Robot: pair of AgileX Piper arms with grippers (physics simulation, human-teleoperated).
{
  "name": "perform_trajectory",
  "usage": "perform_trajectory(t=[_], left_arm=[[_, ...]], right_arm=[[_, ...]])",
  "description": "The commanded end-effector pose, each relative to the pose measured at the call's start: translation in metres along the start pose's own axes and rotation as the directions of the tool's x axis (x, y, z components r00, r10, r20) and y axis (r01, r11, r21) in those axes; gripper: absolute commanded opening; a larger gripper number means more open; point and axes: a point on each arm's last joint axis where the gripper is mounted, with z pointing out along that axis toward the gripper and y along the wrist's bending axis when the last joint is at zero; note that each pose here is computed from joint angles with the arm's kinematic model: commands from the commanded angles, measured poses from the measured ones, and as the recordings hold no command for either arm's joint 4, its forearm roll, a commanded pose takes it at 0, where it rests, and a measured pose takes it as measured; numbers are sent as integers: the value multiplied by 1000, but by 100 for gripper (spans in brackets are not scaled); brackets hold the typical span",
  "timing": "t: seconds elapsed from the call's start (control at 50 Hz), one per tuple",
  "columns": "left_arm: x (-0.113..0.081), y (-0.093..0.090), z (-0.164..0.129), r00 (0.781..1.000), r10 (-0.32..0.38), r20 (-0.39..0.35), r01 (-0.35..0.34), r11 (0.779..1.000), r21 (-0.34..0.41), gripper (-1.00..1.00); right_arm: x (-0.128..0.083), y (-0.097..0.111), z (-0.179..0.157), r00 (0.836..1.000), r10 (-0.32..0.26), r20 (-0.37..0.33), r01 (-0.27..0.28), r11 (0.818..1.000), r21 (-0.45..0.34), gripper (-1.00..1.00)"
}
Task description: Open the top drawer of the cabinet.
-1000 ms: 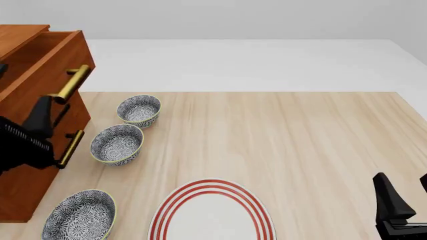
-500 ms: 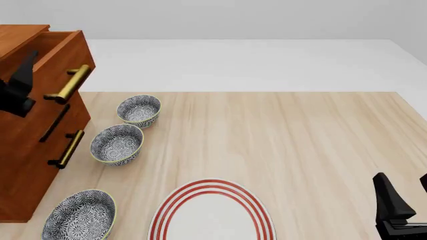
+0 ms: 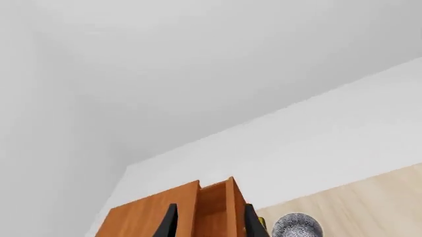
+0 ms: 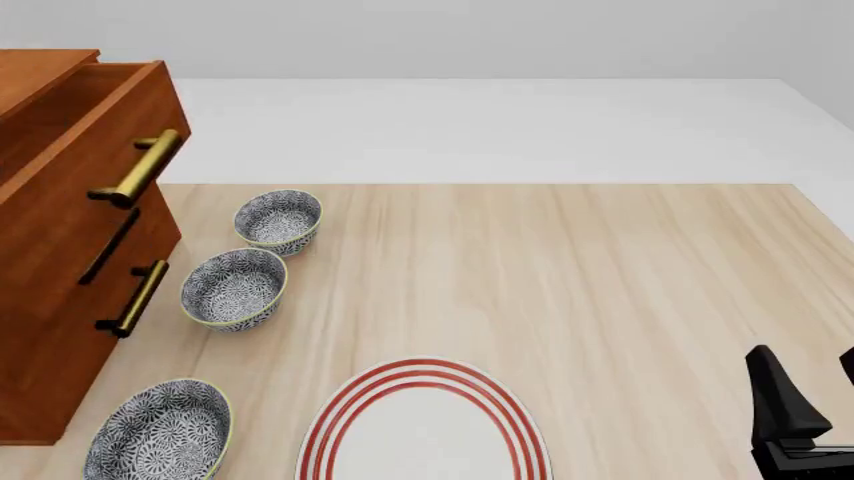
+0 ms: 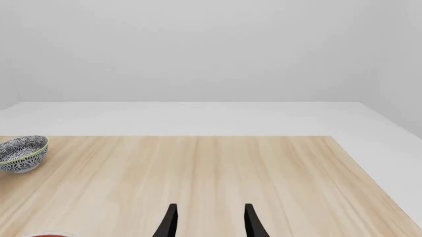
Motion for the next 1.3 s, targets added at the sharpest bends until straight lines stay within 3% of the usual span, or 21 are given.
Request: perform_trajectory(t=[0.02,0.1,0.12,0.18,0.2,0.26,0.28,0.32,0.46,0.52,0.82,0.84,1.16,1.22,1.28,1.3], left_arm=[[-16,10,20,988,-124,-89,125,992,9,100],[-23,12,21,989,-116,-89,118,993,19,100],[-29,23,33,975,-188,-117,186,982,-27,100],[-33,20,30,984,-145,-108,146,989,3,100],[-36,20,33,978,-169,-126,171,985,12,100],[-40,21,33,979,-158,-127,161,987,15,100],[-42,25,37,968,-201,-151,203,979,-2,100],[-46,24,30,972,-185,-144,189,982,14,100],[-45,21,28,957,-213,-197,225,974,36,100],[-48,22,31,940,-247,-236,263,964,36,100],[-42,21,23,933,-190,-306,216,975,53,100],[-38,25,29,916,-226,-331,245,969,17,100],[-40,23,31,907,-228,-354,257,966,35,100],[-41,24,34,902,-240,-359,268,963,30,100],[-37,21,41,878,-279,-390,312,950,24,100],[-35,19,42,881,-268,-391,304,952,33,100]], right_arm=[[0,0,0,1000,0,0,0,1000,0,100],[0,0,0,1000,0,0,0,1000,0,100],[0,0,0,1000,0,0,0,1000,0,100],[0,0,0,1000,0,0,0,1000,0,100],[0,0,0,1000,0,0,0,1000,0,100],[0,0,0,1000,0,0,0,1000,0,100],[0,0,0,1000,0,0,0,1000,0,100],[0,0,0,1000,0,0,0,1000,0,100],[0,0,0,1000,0,0,0,1000,0,100],[0,0,0,1000,0,0,0,1000,0,100],[0,0,0,1000,0,0,0,1000,0,100],[0,0,0,1000,0,0,0,1000,0,100],[0,0,0,1000,0,0,0,1000,0,100],[0,0,0,1000,0,0,0,1000,0,100],[0,0,0,1000,0,0,0,1000,0,100],[0,0,0,1000,0,0,0,1000,0,100]])
